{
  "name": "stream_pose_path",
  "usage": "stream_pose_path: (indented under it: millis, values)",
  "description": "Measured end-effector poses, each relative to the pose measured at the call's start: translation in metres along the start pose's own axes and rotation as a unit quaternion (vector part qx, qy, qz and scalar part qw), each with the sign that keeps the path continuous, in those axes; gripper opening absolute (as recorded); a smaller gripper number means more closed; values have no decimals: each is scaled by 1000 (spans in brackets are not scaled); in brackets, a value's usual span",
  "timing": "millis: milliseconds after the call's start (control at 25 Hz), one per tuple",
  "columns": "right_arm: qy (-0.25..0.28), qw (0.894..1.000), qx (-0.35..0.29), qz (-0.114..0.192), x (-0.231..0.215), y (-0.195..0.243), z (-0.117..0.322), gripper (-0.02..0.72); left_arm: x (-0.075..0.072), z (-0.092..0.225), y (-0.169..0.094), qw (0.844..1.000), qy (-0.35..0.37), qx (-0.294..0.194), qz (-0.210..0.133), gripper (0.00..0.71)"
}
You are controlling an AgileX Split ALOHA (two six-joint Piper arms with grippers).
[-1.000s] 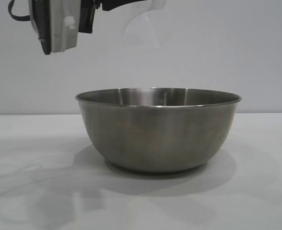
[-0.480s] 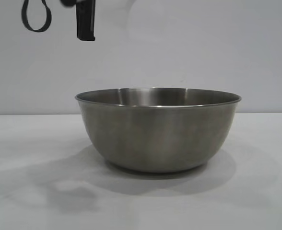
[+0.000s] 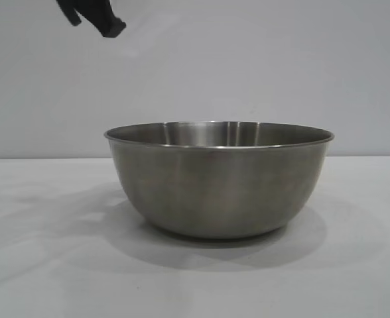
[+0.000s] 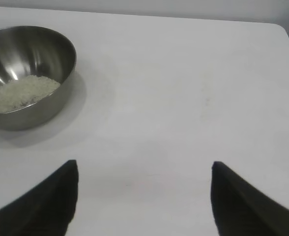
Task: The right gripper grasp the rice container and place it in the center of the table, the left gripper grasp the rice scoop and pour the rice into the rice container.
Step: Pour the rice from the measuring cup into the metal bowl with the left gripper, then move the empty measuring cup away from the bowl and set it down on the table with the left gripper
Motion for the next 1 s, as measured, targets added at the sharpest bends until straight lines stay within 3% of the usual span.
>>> stream_pose_path:
  millis: [200,400,600,1000]
  values:
    - [0,1000,0,0,0,0,0,480,17,17,-6,985,-158,38,-64,0]
    - [0,1000,0,0,0,0,0,480,19,42,-26,958,-259,81,-98,0]
    - [0,1000,0,0,0,0,0,480,21,65,-49,936,-303,122,-129,0]
    - [0,1000,0,0,0,0,0,480,16,92,-70,923,-311,171,-145,0]
Point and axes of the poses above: a point on each arm's last joint axis where the gripper is mounted, y pointing out along that axis toward the gripper, x along the wrist's bending axis when the last joint is at zero, z = x × y, the point moved 6 cm from there along y, pointing out along that axis toward the gripper, and after that the axes turned 15 degrees about -y, right-handed, at the moved point
